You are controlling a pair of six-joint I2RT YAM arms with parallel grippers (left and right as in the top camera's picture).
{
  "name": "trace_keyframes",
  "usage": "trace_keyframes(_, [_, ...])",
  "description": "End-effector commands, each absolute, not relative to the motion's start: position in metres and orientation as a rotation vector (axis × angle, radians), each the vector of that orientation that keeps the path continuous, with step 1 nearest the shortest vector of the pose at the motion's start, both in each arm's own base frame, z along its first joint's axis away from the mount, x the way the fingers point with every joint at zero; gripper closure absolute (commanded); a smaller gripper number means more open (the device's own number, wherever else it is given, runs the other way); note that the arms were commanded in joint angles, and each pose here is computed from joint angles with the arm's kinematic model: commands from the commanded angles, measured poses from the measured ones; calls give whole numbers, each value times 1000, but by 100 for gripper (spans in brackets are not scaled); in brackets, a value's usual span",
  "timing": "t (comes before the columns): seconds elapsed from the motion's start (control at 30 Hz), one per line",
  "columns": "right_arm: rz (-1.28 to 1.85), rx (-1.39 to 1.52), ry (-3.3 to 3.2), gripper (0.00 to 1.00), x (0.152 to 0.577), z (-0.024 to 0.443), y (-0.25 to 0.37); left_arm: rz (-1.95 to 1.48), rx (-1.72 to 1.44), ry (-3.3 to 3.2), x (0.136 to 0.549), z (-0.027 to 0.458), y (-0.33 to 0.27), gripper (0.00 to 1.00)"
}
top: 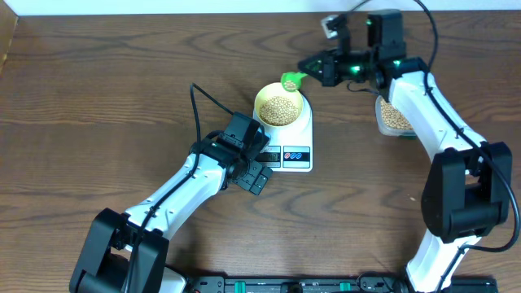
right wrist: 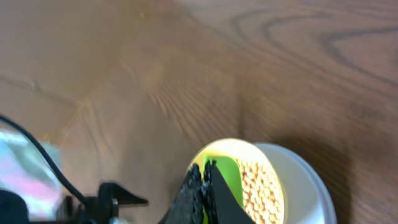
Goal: Scoop item into bowl and weigh 50g on scale
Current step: 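Tilt the scoop with the right gripper to pour chickpeas into the bowl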
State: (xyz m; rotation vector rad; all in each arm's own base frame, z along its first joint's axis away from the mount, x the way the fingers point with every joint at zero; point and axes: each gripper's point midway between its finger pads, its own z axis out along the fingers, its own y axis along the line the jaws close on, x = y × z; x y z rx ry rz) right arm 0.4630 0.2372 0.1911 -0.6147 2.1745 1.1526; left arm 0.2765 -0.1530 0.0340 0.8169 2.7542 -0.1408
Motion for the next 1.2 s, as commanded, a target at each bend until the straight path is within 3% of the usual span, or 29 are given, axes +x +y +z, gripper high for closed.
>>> trace_keyframes(0.0, [901,-838,2082,99,467,204,248,-132,823,2765,275,31,-150,2])
trace_keyframes(0.4, [618,-1022,2069,99,465,207,259,-130,810,2768,277,31,-148,2])
trace_keyframes(0.67, [593,-1078,2018,99,463,231,266,-130,810,2769,277,31,-148,2])
trace_keyframes(1.17, [622,-1033,2062,99,461,231,264,-130,810,2768,277,31,-148,2])
